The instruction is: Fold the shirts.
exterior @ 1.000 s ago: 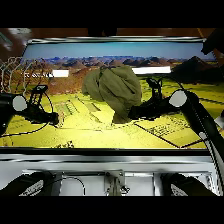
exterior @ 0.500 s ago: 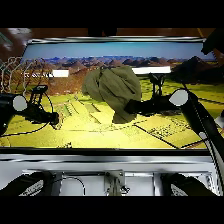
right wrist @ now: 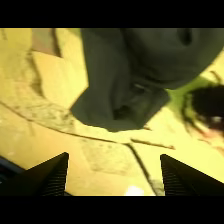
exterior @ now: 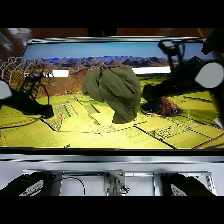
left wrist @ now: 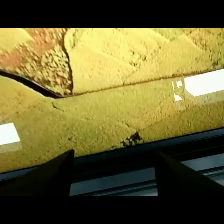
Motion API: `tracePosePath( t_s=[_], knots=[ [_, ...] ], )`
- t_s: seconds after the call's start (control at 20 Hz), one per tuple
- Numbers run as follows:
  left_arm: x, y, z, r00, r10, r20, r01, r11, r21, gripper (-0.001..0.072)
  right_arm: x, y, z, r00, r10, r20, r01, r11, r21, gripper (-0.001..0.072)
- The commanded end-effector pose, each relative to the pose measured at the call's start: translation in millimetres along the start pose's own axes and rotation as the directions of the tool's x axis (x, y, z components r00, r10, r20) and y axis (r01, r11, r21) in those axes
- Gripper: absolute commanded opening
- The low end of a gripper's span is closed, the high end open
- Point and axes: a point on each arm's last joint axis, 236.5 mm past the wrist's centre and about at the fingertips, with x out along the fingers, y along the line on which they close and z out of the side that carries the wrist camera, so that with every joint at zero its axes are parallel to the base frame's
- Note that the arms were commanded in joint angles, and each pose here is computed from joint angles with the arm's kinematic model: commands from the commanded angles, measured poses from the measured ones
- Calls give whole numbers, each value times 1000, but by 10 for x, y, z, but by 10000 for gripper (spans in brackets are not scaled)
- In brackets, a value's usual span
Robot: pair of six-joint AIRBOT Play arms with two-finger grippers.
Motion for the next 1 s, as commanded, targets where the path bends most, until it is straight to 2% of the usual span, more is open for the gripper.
tracePosePath(
  t_s=[0.0,0.05,0.15,0.25,0.35,0.4,0.5,0.55,0.6,0.65,0.75,0.8,0.95],
  knots=[
    [-913,526,315,961,228,158,-220,973,-68,590,-828,-970,-283,887,-453,-88,455,891,-7,669],
    [-1129,578,397,946,243,215,-224,969,-109,590,-908,-1027,-393,868,-481,-126,484,875,-9,669],
    [-1224,579,428,942,234,243,-194,965,-176,590,-787,-843,-549,897,-400,-191,406,914,-8,669],
    [-950,343,410,971,125,206,-85,977,-193,591,-399,-384,-609,959,-188,-212,199,979,34,669],
    [-441,-28,398,985,-47,164,77,981,-179,592,35,92,-692,971,42,-236,-18,994,106,669],
    [-183,-192,293,986,-124,108,142,973,-181,601,223,324,-791,949,158,-274,-118,981,156,669],
    [-16,-229,53,989,-150,6,149,969,-196,605,302,685,-969,870,331,-366,-269,940,211,669],
    [-107,-198,55,989,-144,26,146,969,-201,605,247,788,-1027,839,376,-393,-320,926,201,669],
    [-274,-130,119,988,-125,86,141,968,-209,605,197,770,-1068,839,364,-404,-324,932,164,669],
    [-435,-63,194,982,-106,153,139,966,-219,606,175,603,-1095,869,286,-404,-261,958,117,669],
    [-586,-12,244,971,-90,221,148,954,-262,605,134,56,-1089,926,39,-374,-10,997,79,669],
    [-551,-64,199,974,-110,198,161,952,-260,605,97,-103,-1059,936,-33,-351,71,993,94,670],
    [-332,-302,110,972,-187,143,217,946,-239,606,127,21,-1024,940,21,-339,20,993,117,669]
  ],
)
